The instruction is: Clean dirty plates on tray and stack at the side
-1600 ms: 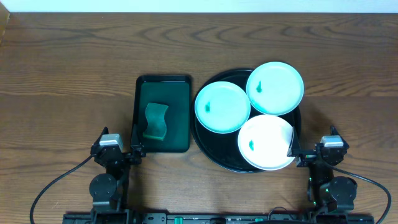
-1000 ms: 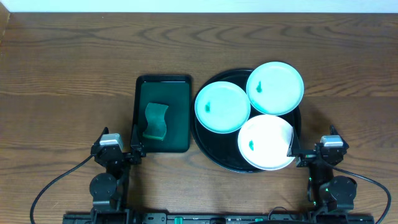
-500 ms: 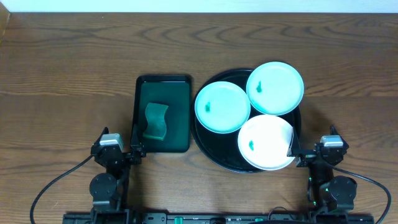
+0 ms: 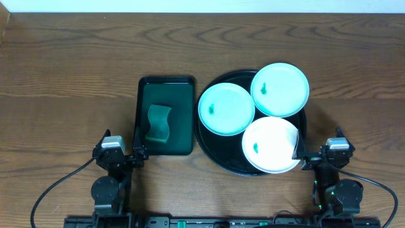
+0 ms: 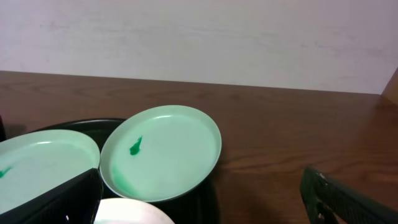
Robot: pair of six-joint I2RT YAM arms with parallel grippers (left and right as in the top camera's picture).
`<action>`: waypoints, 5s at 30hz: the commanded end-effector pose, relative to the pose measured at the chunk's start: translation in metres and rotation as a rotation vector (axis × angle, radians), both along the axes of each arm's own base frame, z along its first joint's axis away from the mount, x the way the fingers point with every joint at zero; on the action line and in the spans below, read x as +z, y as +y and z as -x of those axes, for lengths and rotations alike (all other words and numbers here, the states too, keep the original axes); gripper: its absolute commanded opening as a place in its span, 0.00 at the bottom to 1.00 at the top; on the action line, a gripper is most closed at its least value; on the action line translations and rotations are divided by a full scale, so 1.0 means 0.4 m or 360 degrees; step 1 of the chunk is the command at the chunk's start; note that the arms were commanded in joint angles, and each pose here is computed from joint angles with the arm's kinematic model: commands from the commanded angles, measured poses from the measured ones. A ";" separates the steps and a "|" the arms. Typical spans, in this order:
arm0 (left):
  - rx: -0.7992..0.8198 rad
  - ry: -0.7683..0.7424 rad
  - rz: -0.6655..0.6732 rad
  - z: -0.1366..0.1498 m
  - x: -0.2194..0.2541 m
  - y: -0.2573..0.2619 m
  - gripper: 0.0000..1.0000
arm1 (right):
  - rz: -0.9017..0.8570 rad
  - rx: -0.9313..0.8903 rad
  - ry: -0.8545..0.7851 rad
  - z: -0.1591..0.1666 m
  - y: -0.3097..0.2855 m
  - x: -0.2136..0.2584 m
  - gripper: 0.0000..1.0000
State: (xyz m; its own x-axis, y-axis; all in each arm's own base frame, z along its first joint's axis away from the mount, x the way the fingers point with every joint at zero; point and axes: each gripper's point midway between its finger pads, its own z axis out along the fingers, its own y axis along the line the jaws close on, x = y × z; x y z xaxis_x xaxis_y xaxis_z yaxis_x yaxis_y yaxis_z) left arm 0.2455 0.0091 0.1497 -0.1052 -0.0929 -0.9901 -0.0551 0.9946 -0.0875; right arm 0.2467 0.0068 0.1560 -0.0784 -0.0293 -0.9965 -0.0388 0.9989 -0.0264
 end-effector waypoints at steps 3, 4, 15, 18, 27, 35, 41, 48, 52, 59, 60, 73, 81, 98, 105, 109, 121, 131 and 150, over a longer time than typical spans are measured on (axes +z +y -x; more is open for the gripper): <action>0.0014 0.0097 -0.0027 0.004 -0.041 0.005 0.81 | -0.0021 0.0016 0.0011 0.000 0.006 -0.005 0.99; 0.0014 0.0097 -0.0027 0.004 -0.041 0.005 0.81 | -0.0021 0.0016 0.0011 0.000 0.006 -0.005 0.99; 0.0014 0.0097 -0.0027 0.004 -0.041 0.005 0.81 | -0.0021 0.0016 0.0011 0.000 0.006 -0.005 0.99; 0.0014 0.0097 -0.0027 0.004 -0.041 0.005 0.81 | -0.0021 0.0016 0.0011 0.000 0.006 -0.005 0.99; 0.0014 0.0097 -0.0027 0.004 -0.041 0.005 0.81 | -0.0021 0.0016 0.0011 0.000 0.006 -0.005 0.99; 0.0014 0.0097 -0.0027 0.004 -0.041 0.005 0.81 | -0.0021 0.0016 0.0011 0.000 0.006 -0.005 0.99; 0.0014 0.0097 -0.0027 0.004 -0.041 0.005 0.81 | -0.0021 0.0016 0.0011 0.000 0.006 -0.005 0.99; 0.0014 0.0097 -0.0026 0.004 -0.041 0.005 0.81 | -0.0021 0.0016 0.0011 0.000 0.006 -0.005 0.99; 0.0014 0.0097 -0.0026 0.004 -0.041 0.005 0.81 | -0.0021 0.0016 0.0011 0.000 0.006 -0.005 0.99; 0.0014 0.0097 -0.0027 0.004 -0.041 0.005 0.81 | -0.0021 0.0016 0.0011 0.000 0.006 -0.005 0.99; 0.0014 0.0097 -0.0027 0.004 -0.041 0.005 0.81 | -0.0021 0.0016 0.0011 0.000 0.006 -0.005 0.99; 0.0014 0.0097 -0.0027 0.004 -0.041 0.005 0.81 | -0.0021 0.0016 0.0011 0.000 0.006 -0.005 0.99; 0.0014 0.0097 -0.0027 0.004 -0.041 0.005 0.81 | -0.0021 0.0016 0.0011 0.000 0.006 -0.005 0.99; 0.0014 0.0097 -0.0027 0.004 -0.041 0.005 0.81 | -0.0021 0.0016 0.0012 0.000 0.006 -0.005 0.99; 0.0014 0.0097 -0.0027 0.004 -0.041 0.005 0.81 | -0.0021 0.0016 0.0011 0.000 0.006 -0.005 0.99; 0.0014 0.0097 -0.0027 0.004 -0.041 0.005 0.81 | -0.0021 0.0016 0.0011 0.000 0.006 -0.005 0.99; 0.0013 0.0095 -0.0026 0.004 -0.040 0.005 0.81 | -0.0021 0.0016 0.0011 0.000 0.006 -0.005 0.99; 0.0013 0.0095 -0.0026 0.004 -0.041 0.005 0.81 | -0.0022 0.0016 0.0010 0.000 0.006 -0.004 0.99; -0.0288 0.0046 0.0497 0.034 0.130 -0.094 0.81 | -0.0048 0.0077 -0.0042 0.000 0.023 0.016 0.99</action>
State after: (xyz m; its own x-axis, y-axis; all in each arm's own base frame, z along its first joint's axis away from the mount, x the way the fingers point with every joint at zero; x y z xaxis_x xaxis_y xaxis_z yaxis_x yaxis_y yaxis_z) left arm 0.2382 -0.0135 0.1536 -0.1982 -0.2920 -0.9357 0.0273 0.9526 -0.3030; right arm 0.2471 0.0072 0.1622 -0.0532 -0.0288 -0.9982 -0.0404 0.9988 -0.0266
